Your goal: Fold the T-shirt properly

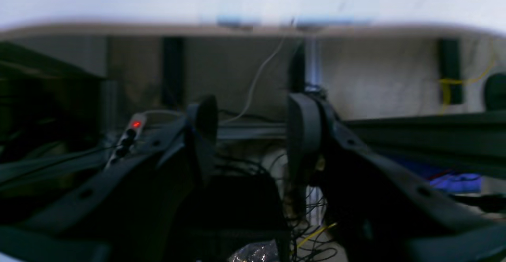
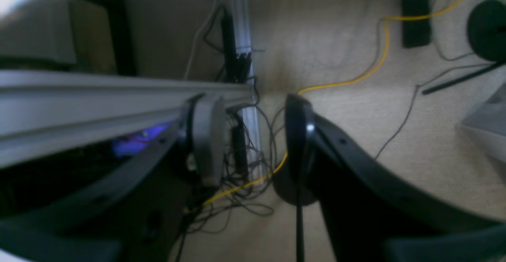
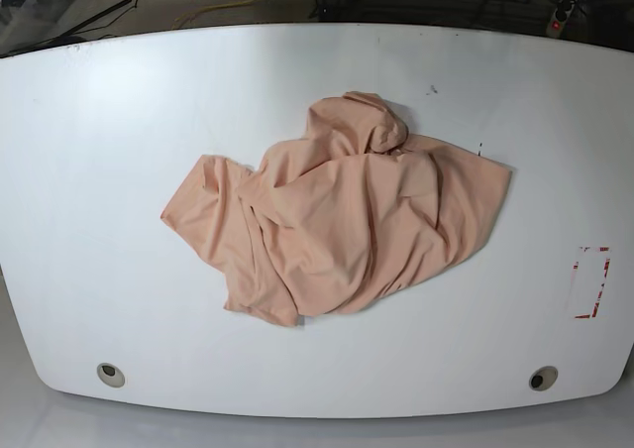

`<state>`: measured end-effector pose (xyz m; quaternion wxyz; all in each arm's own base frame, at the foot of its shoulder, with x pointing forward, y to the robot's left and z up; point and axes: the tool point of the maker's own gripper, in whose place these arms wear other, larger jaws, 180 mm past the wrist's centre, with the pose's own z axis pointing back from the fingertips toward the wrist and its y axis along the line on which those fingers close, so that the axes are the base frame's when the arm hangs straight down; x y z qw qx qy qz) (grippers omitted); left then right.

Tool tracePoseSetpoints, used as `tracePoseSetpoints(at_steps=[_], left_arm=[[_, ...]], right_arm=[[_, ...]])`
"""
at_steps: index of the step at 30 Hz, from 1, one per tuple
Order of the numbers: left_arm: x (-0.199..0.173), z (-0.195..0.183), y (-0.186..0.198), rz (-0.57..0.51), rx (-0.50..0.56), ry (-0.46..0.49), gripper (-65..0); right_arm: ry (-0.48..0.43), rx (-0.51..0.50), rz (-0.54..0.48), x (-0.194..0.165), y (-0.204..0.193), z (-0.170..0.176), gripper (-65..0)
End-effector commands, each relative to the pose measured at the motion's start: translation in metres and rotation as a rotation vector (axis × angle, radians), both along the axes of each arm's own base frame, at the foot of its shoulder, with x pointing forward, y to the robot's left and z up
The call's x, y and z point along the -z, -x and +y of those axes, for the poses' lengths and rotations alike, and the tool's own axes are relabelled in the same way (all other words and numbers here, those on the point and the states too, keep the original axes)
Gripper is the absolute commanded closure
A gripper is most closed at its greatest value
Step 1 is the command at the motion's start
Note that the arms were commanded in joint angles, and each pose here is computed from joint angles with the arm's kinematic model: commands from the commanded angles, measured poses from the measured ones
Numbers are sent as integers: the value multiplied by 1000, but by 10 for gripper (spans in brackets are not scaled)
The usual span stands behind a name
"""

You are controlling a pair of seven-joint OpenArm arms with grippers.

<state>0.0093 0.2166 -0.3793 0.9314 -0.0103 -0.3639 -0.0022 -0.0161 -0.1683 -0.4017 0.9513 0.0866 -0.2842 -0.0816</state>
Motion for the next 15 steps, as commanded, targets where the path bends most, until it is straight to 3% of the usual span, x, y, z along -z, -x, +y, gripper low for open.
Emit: tracePoseSetpoints(at_steps=[1, 7, 15], left_arm=[[-14, 7, -8, -40, 2, -8, -260], [-27, 28, -35, -126, -45, -37, -260], [-35, 39, -67, -218, -40, -82, -262]], right_arm=[[6, 12, -81, -21, -18, -6, -239], [9, 51, -226, -42, -63, -21, -239], [-41, -16, -435, -61, -129, -9, -239]])
